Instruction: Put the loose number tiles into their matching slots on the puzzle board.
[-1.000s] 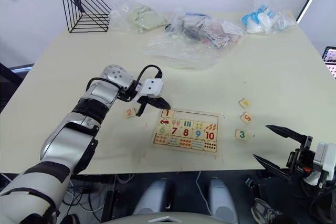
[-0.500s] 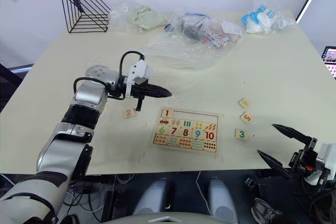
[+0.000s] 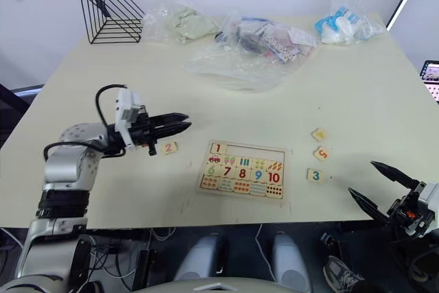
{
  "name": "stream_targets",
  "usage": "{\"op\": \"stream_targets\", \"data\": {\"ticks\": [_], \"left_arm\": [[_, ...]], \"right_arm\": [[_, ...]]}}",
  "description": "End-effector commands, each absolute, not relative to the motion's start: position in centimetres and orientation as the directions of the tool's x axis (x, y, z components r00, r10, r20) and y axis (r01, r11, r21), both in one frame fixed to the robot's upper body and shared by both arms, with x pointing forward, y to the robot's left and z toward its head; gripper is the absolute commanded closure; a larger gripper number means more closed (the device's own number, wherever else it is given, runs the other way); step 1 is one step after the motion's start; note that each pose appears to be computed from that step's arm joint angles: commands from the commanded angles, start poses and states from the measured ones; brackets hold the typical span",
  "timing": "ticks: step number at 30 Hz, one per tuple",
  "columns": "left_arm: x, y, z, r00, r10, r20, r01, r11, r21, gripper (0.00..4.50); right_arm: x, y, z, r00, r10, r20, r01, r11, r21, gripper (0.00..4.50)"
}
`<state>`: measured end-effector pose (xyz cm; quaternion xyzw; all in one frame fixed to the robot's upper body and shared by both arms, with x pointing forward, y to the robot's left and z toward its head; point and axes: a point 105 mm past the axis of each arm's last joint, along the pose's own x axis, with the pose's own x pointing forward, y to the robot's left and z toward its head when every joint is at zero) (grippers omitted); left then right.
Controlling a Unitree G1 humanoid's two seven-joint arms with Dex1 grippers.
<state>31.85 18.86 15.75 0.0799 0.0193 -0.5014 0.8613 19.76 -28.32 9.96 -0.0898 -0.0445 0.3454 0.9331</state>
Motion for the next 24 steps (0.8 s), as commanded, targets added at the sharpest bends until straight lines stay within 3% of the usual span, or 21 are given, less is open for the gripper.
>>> {"op": "stream_targets", "data": {"ticks": [1,4,5,16,24], "left_arm": [[30.6,21.0,16.6,0.597,-0.800,-0.063,0.798,0.584,0.151,1.55],[29.3,22.1,15.7,0.653,-0.754,-0.069,0.755,0.642,0.131,0.16],[28.8,22.6,15.3,0.674,-0.735,-0.072,0.737,0.664,0.126,0.07],[25.1,25.0,12.2,0.813,-0.570,-0.118,0.582,0.806,0.110,0.07],[22.8,26.2,10.9,0.822,-0.544,-0.168,0.562,0.823,0.085,0.07]], "right_arm": [[19.9,-29.0,9.9,0.772,0.636,0.002,-0.620,0.753,-0.220,0.00],[19.9,-29.3,9.7,0.783,0.621,-0.012,-0.609,0.764,-0.215,0.00],[20.0,-29.3,9.7,0.789,0.614,-0.013,-0.603,0.769,-0.212,0.00],[19.7,-29.7,9.5,0.804,0.593,-0.049,-0.590,0.785,-0.187,0.00],[18.2,-29.4,9.9,0.784,0.618,-0.055,-0.619,0.771,-0.151,0.00]]}}
